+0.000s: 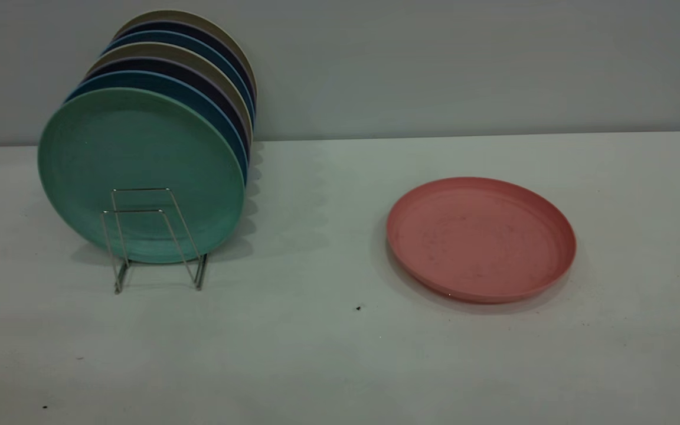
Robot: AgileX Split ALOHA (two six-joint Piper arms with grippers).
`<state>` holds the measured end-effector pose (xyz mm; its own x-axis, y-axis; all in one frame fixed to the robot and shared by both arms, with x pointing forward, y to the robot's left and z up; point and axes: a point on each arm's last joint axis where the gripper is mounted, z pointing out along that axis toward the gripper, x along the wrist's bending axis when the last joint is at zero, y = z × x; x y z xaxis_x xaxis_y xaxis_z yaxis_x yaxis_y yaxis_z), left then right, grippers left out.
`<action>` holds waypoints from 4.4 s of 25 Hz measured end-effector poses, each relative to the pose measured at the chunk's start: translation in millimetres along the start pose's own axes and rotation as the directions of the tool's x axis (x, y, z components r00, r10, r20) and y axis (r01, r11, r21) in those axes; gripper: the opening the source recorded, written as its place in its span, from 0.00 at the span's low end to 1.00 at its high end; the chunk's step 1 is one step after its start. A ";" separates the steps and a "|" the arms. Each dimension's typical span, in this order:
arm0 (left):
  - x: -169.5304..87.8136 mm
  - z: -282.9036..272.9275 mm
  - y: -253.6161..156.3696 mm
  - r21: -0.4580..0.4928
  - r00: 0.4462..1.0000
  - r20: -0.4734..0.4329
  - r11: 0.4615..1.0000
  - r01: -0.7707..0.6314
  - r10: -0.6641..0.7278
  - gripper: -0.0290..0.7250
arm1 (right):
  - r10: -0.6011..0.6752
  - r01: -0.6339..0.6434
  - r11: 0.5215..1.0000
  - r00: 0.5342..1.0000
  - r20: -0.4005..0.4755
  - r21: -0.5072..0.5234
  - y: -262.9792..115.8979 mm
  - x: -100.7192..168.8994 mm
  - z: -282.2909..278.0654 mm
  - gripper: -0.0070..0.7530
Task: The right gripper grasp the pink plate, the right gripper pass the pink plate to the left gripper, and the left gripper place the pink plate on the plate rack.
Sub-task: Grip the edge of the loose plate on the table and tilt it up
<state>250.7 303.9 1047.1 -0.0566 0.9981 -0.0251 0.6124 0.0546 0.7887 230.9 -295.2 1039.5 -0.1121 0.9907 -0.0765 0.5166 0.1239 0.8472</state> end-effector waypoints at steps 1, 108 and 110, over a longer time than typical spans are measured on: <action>-0.4 5.8 6.2 0.016 1.000 -0.002 1.000 0.017 -0.017 0.79 | 0.007 -0.007 1.000 1.000 0.008 -0.001 0.1 -0.8 -0.2 0.32; -45.7 98.4 96.0 0.135 0.913 0.409 0.990 -0.049 -0.010 0.79 | 0.465 -0.302 0.765 0.870 -0.164 0.570 18.5 -17.5 485.9 0.06; -45.7 98.4 96.0 0.135 0.913 0.409 0.990 -0.049 -0.010 0.79 | 0.468 -0.303 0.764 0.868 -0.167 0.569 19.3 -17.2 486.1 0.03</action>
<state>389.6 266.3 1063.5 0.2644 0.9224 -0.2817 0.7149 0.0085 0.6991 655.4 -283.0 801.6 0.0029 0.9085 0.4178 0.9120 -0.1738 0.3716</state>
